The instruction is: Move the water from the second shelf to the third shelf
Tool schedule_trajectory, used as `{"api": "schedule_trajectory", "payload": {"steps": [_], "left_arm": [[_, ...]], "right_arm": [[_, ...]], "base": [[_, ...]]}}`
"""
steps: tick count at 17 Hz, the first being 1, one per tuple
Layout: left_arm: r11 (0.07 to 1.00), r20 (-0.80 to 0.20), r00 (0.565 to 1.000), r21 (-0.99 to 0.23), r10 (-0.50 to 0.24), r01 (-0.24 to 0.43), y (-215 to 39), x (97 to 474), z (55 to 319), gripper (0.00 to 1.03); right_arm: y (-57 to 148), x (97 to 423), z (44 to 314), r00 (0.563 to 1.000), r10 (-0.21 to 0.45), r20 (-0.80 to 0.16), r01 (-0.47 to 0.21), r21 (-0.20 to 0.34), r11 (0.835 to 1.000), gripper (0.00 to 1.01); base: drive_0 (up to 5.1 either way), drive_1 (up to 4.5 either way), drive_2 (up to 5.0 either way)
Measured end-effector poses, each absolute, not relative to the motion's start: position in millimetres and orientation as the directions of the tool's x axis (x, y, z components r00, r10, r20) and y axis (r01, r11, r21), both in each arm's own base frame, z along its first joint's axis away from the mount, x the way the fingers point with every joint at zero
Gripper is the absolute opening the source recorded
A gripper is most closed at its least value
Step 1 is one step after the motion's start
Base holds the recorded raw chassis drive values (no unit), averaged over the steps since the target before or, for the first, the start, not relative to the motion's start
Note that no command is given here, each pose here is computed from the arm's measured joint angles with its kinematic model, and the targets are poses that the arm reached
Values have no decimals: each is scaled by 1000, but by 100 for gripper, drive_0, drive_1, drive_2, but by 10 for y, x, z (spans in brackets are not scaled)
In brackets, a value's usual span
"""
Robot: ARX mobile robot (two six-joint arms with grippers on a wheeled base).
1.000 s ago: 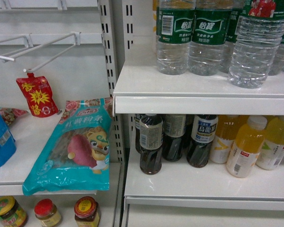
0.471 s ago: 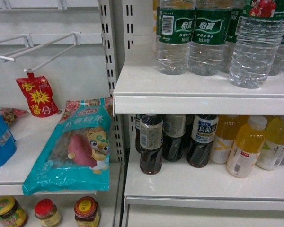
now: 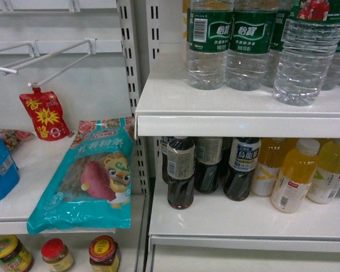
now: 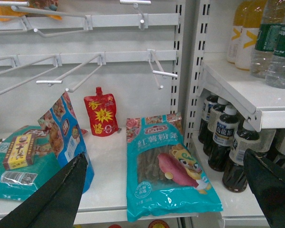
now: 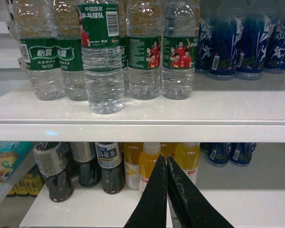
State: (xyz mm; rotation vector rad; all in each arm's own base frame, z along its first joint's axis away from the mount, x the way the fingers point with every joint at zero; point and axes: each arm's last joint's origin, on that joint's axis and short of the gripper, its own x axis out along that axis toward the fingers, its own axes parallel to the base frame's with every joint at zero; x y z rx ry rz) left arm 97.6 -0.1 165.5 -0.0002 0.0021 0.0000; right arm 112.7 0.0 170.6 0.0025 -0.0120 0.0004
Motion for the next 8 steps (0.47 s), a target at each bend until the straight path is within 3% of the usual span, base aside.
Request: {"api": "schedule_trajectory", "payload": {"steps": [8], "left_arm": [[1000, -2, 1000, 0, 0, 0, -1, 976, 1655, 98]], "right_arm": [[0, 1074, 1698, 1000, 0, 9, 0, 2, 1000, 2]], "base": [[0, 0, 0]]}}
